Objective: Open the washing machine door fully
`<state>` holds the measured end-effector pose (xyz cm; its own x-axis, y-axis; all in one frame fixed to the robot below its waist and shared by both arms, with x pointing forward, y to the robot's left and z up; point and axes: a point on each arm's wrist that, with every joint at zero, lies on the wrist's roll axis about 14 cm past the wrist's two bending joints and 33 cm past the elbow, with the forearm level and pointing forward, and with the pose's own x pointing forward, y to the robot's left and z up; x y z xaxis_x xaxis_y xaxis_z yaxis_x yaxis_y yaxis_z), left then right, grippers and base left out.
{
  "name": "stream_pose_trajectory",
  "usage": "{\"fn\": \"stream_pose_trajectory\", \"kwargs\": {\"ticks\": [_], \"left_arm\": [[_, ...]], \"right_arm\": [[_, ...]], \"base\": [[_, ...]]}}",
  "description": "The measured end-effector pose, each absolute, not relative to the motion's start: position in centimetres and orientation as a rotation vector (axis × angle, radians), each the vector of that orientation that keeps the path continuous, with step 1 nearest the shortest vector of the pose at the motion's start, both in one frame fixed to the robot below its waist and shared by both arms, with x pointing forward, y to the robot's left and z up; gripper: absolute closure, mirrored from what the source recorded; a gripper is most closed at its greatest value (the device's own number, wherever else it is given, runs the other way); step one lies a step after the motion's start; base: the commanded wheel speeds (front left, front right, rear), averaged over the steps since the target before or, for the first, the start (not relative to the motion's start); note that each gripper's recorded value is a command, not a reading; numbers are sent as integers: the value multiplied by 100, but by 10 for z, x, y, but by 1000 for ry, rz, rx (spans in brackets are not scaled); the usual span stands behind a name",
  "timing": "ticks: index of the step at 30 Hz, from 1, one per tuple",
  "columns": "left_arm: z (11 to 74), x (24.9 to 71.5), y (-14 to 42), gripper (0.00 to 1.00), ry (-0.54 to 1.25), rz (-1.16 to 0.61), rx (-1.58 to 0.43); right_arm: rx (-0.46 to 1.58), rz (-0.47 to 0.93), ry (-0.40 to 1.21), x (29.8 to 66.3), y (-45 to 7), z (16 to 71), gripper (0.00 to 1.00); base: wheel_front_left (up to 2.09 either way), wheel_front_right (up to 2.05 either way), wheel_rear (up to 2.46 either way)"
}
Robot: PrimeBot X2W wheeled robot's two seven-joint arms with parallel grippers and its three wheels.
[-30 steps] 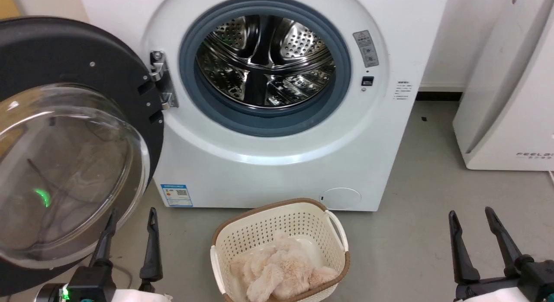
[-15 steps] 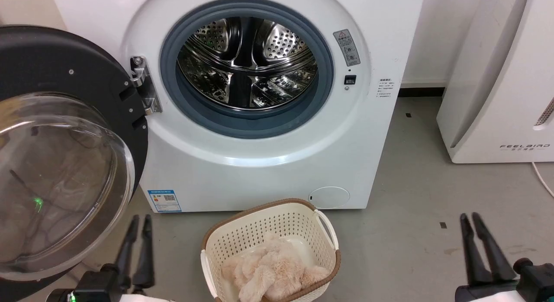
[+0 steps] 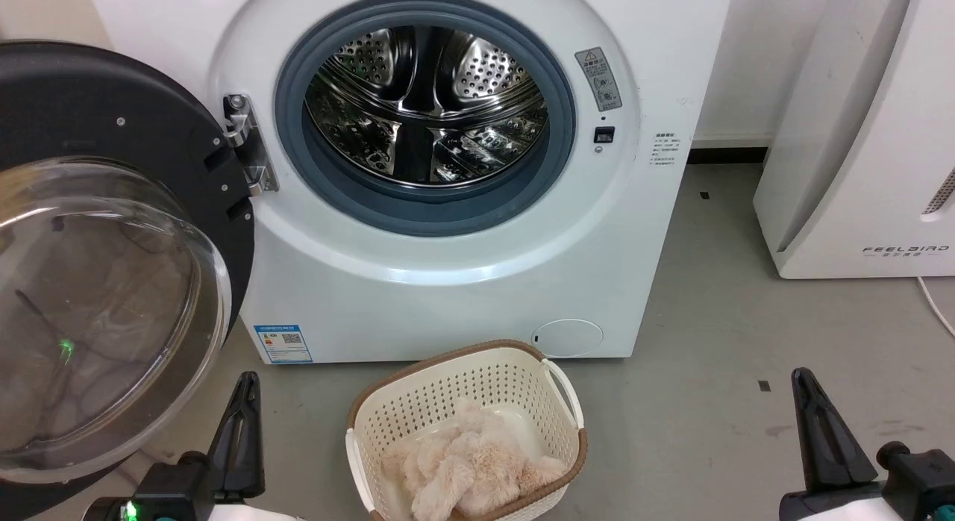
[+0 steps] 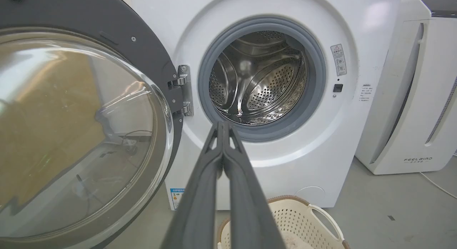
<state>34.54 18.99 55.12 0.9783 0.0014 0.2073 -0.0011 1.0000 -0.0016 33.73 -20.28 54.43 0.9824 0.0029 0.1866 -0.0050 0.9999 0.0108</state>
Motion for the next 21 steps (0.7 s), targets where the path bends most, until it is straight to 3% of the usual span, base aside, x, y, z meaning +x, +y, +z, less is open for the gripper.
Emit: {"fn": "stream_pose_trajectory", "kwargs": {"ticks": [21], "left_arm": [[543,348,186,100,-159,-4,5]], "right_arm": [[5,26,-144,342,-196,538,100]], "base": [[0,0,0]]}}
